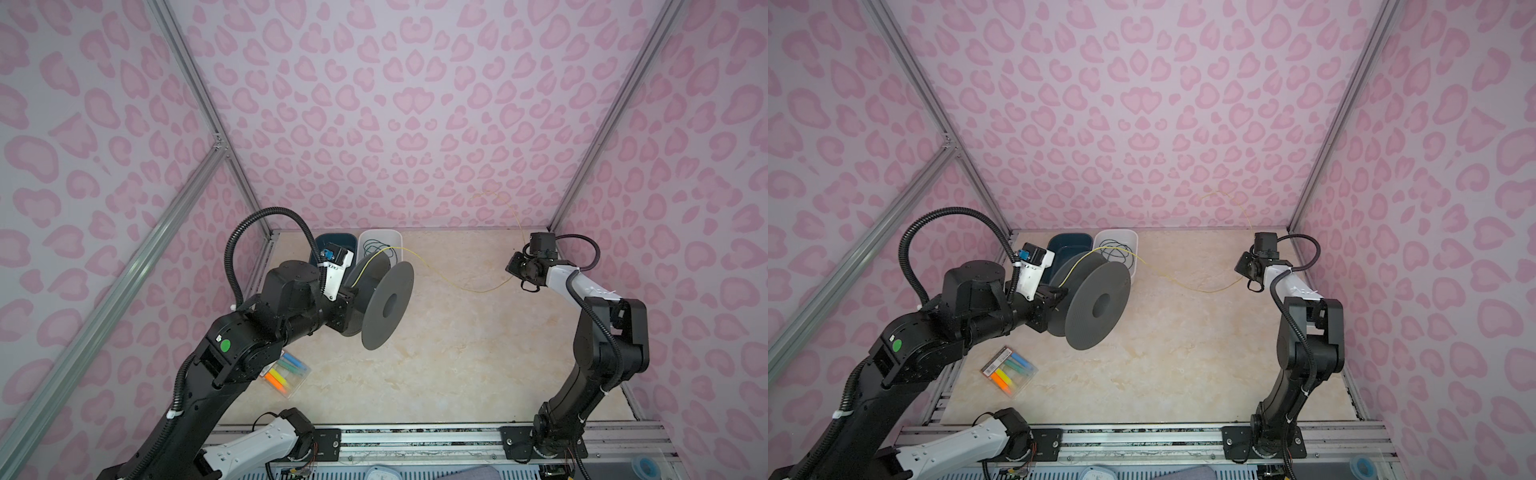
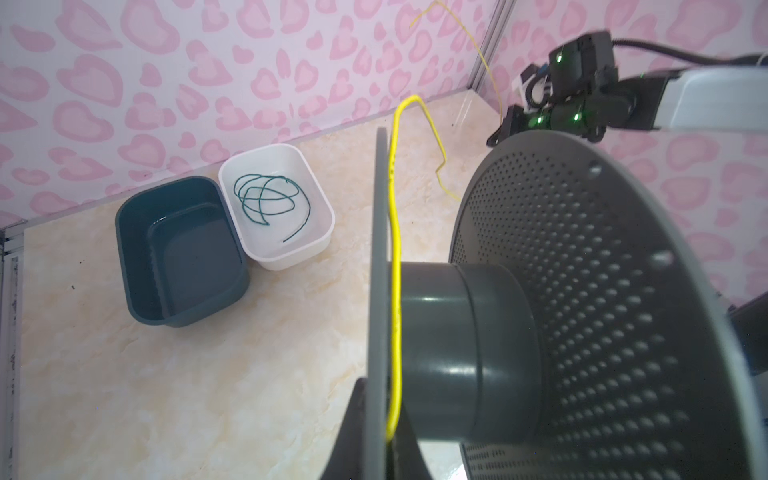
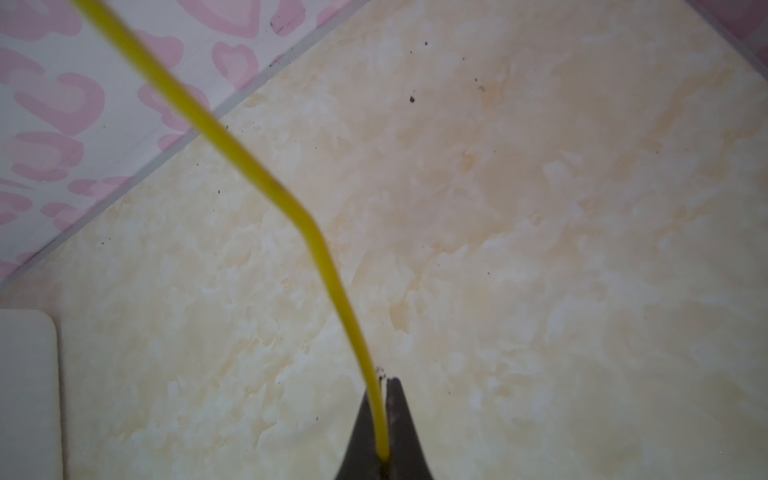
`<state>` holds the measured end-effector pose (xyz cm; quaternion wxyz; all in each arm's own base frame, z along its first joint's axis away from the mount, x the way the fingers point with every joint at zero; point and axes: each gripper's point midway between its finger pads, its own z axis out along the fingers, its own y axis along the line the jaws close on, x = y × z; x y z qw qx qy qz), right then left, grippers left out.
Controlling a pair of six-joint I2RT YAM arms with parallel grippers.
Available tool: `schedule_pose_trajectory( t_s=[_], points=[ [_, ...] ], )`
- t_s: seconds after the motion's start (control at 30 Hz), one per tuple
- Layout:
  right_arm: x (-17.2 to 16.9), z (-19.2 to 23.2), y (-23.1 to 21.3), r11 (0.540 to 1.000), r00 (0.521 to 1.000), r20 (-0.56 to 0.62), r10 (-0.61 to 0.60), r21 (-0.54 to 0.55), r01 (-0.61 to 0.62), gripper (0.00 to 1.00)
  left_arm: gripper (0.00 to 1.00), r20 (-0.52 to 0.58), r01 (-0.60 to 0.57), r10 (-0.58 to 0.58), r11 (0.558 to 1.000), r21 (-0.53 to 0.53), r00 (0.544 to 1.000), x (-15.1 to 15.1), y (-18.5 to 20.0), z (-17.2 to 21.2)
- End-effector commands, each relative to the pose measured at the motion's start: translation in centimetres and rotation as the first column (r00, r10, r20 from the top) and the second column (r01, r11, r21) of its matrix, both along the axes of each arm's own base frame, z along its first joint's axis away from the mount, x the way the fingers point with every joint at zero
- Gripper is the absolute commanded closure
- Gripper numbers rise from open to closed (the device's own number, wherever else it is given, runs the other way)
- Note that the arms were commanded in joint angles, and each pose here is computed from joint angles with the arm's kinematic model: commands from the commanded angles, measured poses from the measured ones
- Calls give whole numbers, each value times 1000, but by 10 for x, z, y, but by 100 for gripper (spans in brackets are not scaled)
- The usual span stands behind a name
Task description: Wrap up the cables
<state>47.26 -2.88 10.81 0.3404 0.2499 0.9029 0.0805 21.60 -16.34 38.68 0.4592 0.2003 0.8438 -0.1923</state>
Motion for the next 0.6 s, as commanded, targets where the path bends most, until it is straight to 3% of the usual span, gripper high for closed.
schedule_pose_trajectory(
  t_s=[0.0, 0.27, 0.57],
  points=[
    [-5, 5, -3, 999, 999, 40, -18, -49, 20, 100, 96, 68, 66, -56, 986, -154, 996, 3, -19, 43],
    [-37, 8, 34, 996, 998, 45, 48, -76, -44, 100, 96, 129, -89, 122, 968, -236, 984, 47, -5, 75],
    [-76, 14, 130, 959, 959, 62, 275, -87, -269, 100, 96, 158, -292, 376, 874, -388, 913, 94, 22, 101]
  ],
)
